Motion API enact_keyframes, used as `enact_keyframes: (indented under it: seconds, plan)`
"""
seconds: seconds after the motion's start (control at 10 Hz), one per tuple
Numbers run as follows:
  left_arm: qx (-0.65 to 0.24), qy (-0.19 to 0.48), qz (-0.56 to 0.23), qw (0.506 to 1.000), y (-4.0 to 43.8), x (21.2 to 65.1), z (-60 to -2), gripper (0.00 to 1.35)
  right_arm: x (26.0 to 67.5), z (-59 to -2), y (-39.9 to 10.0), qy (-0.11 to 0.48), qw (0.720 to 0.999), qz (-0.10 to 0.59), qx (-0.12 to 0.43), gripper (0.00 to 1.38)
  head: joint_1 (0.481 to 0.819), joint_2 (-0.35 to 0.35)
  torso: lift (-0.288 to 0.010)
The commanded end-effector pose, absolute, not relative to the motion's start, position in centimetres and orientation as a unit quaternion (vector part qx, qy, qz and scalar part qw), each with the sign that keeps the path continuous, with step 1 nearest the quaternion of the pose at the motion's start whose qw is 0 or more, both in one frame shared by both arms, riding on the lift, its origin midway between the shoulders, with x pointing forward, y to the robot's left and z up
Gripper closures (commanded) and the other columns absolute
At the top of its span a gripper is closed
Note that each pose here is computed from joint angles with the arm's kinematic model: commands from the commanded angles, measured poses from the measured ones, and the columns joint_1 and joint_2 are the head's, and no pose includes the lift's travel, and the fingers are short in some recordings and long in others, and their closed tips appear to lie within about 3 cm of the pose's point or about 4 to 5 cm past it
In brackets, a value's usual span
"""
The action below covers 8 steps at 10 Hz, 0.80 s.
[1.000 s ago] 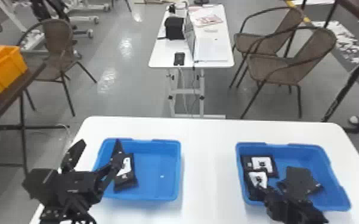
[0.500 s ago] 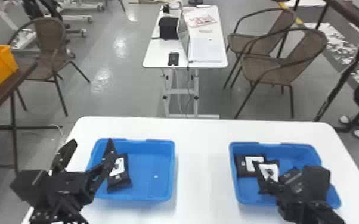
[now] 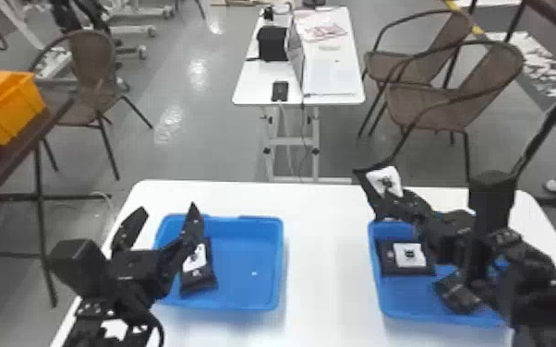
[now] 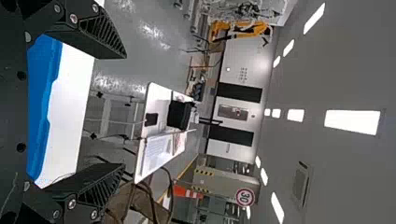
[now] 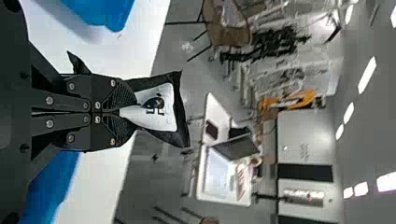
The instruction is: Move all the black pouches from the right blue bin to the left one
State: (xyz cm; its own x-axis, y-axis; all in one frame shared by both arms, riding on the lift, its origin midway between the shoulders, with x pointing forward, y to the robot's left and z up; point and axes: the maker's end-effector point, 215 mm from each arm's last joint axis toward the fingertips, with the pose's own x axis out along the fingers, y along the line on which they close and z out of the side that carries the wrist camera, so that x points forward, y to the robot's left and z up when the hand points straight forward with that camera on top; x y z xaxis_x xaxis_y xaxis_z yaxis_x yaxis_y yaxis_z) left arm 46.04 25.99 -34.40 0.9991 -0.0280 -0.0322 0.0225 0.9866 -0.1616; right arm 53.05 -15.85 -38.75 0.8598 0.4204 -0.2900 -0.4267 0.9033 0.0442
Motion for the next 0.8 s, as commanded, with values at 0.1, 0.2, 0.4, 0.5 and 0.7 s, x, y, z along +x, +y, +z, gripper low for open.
enact_keyframes:
  seconds: [0.1,0.2,0.4,0.5,0.7]
  plan:
    - [-0.11,0.021,-0.036,0.993,23.9,47.7,-33.8,0.21,56.7,-35.0,-7.4,0.092,0.937,0.335,-0.014,1.28,0.695,0.135,0.01]
    - [-0.141,0.034,-0.065,0.987,22.5,48.7,-33.7,0.21,57.0,-34.9,-4.0,0.091,0.923,0.374,-0.017,1.28,0.695,0.162,0.01]
    - [-0.209,0.057,-0.107,0.97,20.4,49.8,-33.6,0.21,56.0,-35.0,2.4,0.095,0.889,0.448,-0.032,1.28,0.695,0.192,0.01]
    - [-0.237,0.057,-0.121,0.962,19.8,50.2,-32.9,0.21,55.0,-35.2,4.9,0.098,0.872,0.478,-0.035,1.28,0.695,0.216,0.01]
    - [-0.273,0.064,-0.148,0.949,18.5,50.7,-32.0,0.21,53.3,-35.6,8.4,0.106,0.848,0.518,-0.036,1.28,0.695,0.258,0.01]
